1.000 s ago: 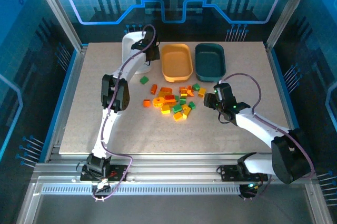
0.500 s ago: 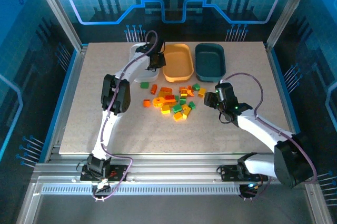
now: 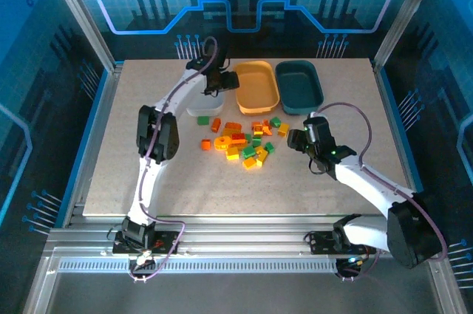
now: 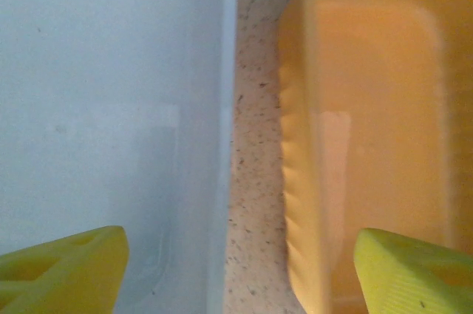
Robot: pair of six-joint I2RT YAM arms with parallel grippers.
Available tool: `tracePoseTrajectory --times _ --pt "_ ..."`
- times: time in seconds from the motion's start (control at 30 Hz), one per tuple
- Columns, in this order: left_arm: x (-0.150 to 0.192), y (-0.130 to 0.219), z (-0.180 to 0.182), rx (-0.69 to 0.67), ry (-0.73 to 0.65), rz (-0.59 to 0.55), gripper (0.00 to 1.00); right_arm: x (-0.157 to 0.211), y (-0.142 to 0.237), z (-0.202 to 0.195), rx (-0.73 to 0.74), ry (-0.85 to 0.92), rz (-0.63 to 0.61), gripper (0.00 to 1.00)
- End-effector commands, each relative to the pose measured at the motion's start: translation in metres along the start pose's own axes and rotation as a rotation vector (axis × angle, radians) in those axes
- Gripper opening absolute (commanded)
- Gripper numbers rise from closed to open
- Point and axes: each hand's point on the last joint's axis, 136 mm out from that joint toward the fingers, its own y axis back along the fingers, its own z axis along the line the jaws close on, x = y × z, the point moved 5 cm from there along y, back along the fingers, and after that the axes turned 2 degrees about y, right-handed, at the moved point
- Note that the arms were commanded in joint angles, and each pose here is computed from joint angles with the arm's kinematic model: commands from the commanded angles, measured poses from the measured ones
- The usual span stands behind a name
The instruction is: Sort the legos into containers by color
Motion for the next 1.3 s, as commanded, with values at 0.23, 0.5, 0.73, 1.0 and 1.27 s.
tracePoseTrajectory --times 0.23,0.5,0.73,1.0,1.27 --pt "-0.038 0.090 0.059 0.088 0.185 -0.042 0.89 -0.126 -0.077 -0.036 0.197 0.191 0.184 0.84" --pt "0.044 0.085 0.084 0.215 0.381 0.094 0.91 -0.153 -0.140 -0.066 0.231 0.248 0.300 0.86" --pt "0.084 0.106 0.064 0.306 0.398 0.175 0.91 -0.139 -0.181 -0.081 0.066 0.172 0.366 0.79" --pt "0.073 0.135 0.054 0.314 0.281 0.084 0.92 -0.128 -0.199 -0.065 0.033 0.183 0.373 0.51" --pt "0.074 0.149 0.056 0.328 0.248 0.041 0.92 -0.130 -0.193 -0.039 0.048 0.209 0.296 0.30"
